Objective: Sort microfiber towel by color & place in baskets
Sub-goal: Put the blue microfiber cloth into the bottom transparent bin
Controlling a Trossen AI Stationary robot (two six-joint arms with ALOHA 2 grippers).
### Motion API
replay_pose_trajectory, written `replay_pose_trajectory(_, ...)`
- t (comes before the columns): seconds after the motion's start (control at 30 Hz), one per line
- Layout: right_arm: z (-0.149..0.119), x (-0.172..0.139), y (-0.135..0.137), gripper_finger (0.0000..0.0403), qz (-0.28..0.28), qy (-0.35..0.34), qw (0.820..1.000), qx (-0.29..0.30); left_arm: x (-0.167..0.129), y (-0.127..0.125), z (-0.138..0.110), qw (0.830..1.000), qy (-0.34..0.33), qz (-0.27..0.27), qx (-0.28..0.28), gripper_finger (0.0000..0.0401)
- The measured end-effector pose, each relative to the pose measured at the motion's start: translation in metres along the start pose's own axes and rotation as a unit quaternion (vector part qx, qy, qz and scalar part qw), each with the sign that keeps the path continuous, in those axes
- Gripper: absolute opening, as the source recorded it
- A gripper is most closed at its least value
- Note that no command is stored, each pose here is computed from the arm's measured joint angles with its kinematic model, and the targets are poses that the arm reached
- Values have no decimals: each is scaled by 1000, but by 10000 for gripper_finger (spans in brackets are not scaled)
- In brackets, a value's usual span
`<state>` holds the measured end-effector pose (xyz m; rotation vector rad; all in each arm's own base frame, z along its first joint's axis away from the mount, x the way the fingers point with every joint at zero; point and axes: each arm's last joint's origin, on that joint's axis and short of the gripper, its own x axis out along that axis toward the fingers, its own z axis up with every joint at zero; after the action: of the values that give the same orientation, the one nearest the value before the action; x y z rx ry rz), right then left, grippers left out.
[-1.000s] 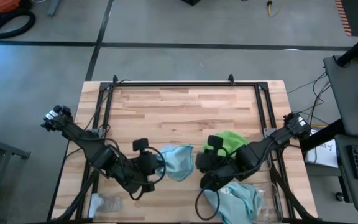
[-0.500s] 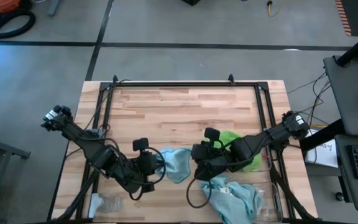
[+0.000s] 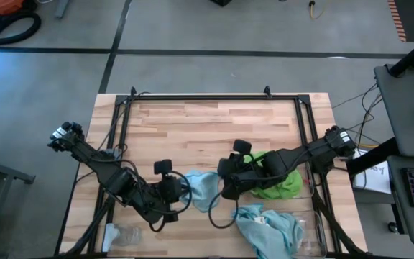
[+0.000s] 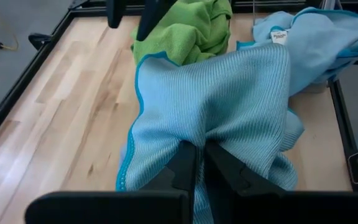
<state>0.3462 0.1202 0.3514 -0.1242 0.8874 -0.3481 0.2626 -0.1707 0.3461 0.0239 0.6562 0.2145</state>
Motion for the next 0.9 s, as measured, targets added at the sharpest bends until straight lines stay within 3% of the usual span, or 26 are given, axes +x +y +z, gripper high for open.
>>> replay_pose_trajectory(0.6, 10, -1, 5, 125, 34, -42, 998, 33, 8, 13, 6, 997, -20, 67, 28, 6)
replay_pose_trajectory(0.9, 13, -1, 12, 125, 111, -41, 992, 41, 10, 19, 9, 993, -36, 105, 25, 6)
